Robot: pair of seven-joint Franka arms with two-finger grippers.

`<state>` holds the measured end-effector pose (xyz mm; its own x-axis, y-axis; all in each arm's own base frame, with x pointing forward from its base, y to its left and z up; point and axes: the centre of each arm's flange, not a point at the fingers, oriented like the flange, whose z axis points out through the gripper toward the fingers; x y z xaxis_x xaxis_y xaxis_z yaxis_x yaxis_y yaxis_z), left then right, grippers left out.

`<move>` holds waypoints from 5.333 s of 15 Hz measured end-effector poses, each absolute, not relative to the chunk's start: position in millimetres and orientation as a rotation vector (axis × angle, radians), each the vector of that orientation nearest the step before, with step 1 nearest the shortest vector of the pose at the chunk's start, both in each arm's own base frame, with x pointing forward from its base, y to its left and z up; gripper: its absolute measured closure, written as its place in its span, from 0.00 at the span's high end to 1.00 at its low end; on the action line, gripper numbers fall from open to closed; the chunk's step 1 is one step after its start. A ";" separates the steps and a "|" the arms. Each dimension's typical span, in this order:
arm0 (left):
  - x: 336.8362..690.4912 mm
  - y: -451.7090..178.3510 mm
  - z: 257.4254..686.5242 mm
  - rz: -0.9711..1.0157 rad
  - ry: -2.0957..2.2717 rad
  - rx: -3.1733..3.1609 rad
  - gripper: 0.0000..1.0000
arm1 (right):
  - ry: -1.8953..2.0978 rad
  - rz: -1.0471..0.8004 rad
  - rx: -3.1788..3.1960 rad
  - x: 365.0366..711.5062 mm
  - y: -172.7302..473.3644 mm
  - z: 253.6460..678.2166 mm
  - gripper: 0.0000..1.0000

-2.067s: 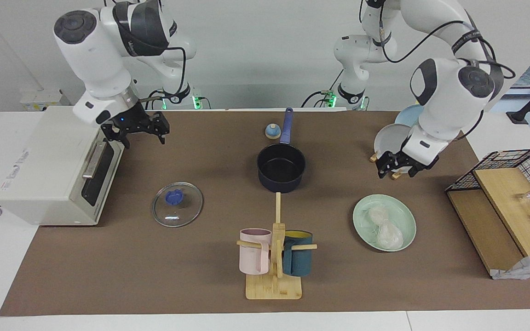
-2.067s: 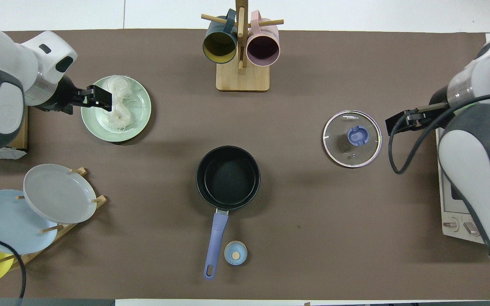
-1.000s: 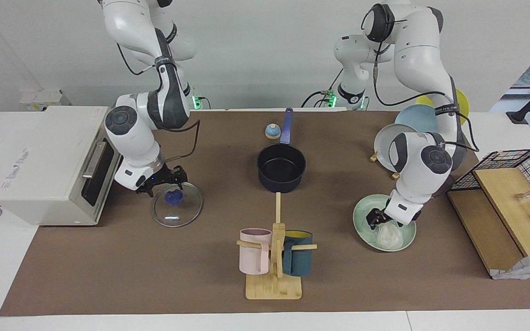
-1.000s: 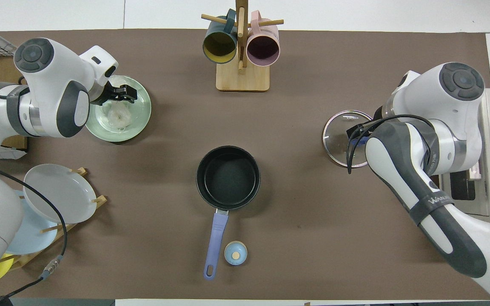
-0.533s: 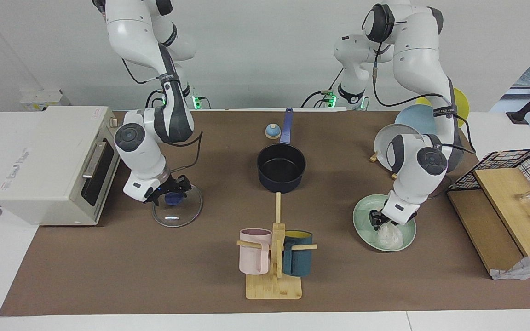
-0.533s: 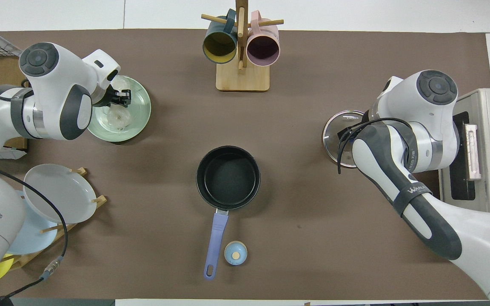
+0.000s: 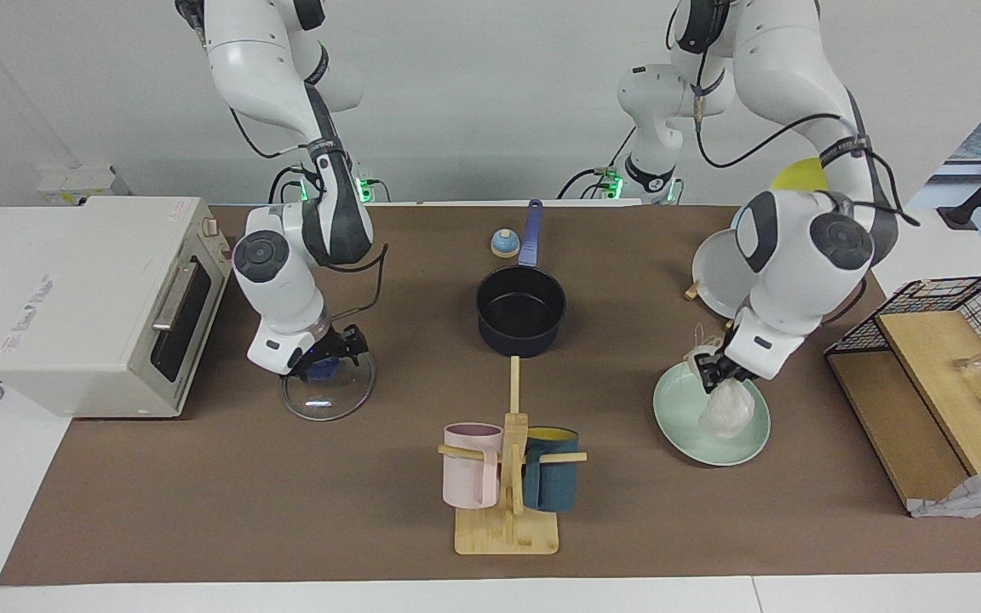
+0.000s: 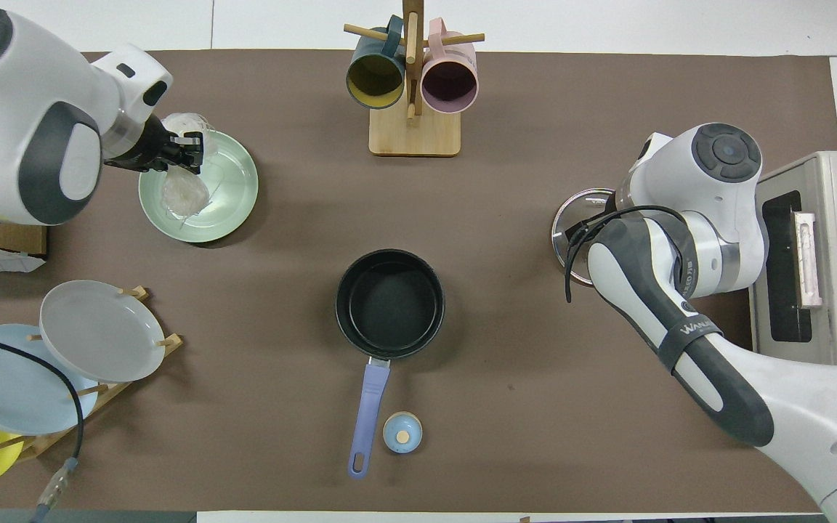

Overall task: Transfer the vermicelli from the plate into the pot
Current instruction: 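Lift the vermicelli with the left gripper and carry it over the pot, then release the vermicelli into the pot while the right gripper lifts the lid, then withdraw the left gripper while the right gripper carries the lid over the pot, then lower the glass lid onto the pot and release it with the right gripper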

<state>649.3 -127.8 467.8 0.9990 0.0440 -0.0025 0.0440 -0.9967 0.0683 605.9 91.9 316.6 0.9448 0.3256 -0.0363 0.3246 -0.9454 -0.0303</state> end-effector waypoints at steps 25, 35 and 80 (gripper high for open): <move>432.0 -392.0 392.1 -0.130 0.206 3.011 0.27 | -0.629 0.144 -3.062 622.6 93.5 370.6 0.65; 450.5 -398.5 334.5 -0.097 0.205 3.000 0.27 | -0.641 0.214 -3.051 624.6 121.1 446.2 0.65; 535.6 -85.8 592.5 -0.129 -0.072 3.129 1.00 | -0.102 0.111 -3.121 505.2 443.2 400.6 0.65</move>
<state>535.6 -85.8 592.5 0.9956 -0.0460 -0.0821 -0.0453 -0.9989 0.0110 505.2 443.2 400.6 0.9954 0.0659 -0.0702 0.0647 -0.9977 -0.0191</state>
